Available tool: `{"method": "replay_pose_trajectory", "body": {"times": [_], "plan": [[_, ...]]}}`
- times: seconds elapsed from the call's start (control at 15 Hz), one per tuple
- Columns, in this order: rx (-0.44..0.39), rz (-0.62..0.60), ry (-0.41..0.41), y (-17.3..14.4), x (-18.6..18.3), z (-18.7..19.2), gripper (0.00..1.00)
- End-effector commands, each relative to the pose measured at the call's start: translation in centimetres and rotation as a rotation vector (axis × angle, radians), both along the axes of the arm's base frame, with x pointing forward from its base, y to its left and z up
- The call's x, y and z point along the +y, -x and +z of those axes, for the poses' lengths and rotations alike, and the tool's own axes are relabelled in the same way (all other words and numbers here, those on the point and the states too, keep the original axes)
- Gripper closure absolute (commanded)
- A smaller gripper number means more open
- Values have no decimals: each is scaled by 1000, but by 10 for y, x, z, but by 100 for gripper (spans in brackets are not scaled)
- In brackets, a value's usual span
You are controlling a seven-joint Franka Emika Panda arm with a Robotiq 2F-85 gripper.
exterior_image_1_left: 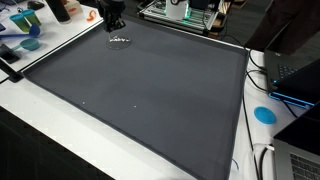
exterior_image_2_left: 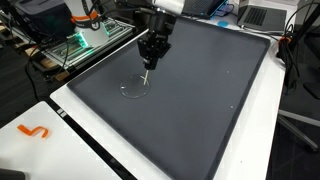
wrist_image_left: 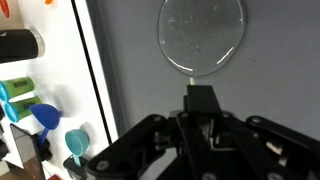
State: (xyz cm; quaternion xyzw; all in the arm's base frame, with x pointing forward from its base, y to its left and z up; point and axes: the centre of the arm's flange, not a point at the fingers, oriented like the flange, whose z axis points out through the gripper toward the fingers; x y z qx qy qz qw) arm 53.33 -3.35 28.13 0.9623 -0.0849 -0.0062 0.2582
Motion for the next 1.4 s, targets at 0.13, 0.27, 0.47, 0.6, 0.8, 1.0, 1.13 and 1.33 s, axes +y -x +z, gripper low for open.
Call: {"method": "replay_pose_trajectory", "body": {"times": [0.13,0.27,0.47,0.6,0.8,1.0,1.13,1.33], "plan": [[8,-6,-94,5,-17,9,96],[0,-18,-138,6,-27,18,96],[-14,-4,-227,9,-44,31,96],[-34,17,-275,11,-58,39,96],[-62,34,-370,15,-79,50,96],[-104,62,-467,23,-102,60,96],[-118,74,-512,29,-114,64,96],[-140,108,-576,37,-127,69,96]]}}
